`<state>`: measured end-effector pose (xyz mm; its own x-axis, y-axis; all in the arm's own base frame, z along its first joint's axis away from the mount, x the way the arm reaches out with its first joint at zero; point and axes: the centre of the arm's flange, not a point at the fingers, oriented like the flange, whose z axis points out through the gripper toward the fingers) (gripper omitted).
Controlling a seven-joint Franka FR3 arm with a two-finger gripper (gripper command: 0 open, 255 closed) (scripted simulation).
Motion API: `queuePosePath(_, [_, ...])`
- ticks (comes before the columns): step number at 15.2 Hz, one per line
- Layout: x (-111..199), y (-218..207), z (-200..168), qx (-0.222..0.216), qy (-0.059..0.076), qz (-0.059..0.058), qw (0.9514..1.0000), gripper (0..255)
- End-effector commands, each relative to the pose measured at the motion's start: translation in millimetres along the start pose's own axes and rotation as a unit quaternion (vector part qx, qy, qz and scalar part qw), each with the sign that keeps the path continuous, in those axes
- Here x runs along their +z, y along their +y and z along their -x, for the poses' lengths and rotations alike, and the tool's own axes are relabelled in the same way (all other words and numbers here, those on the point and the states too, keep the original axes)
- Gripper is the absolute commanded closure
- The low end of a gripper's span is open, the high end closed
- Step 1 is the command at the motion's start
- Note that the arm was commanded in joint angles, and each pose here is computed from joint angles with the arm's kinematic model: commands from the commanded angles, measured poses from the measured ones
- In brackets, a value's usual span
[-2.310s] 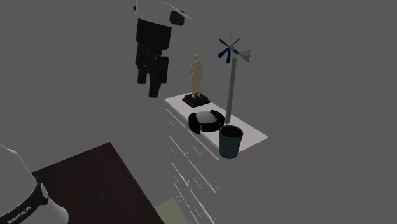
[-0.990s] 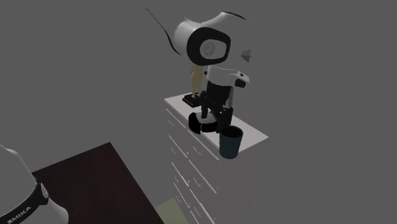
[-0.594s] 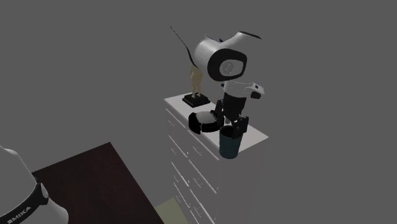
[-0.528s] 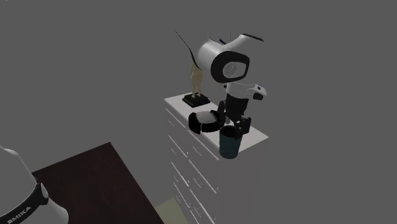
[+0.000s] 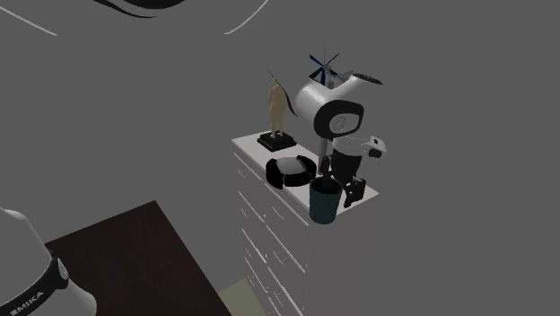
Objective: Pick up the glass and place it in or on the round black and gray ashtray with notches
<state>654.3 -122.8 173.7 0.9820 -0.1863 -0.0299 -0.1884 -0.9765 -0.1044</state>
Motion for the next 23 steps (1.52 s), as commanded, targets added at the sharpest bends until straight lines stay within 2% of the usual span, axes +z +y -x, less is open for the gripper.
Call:
queuePosePath(1, [9.7,0.3,-0.1,0.000,0.000,0.000,1.0000,0])
queuePosePath(4, [23.3,0.3,-0.2,0.000,0.000,0.000,1.0000,0])
queuePosePath(12, [23.2,0.2,-0.2,0.000,0.000,0.000,1.0000,0])
queuePosePath(13, [23.2,0.2,-0.2,0.000,0.000,0.000,1.0000,255])
queuePosePath(23, [18.0,-0.3,-0.1,0.000,0.000,0.000,1.0000,255])
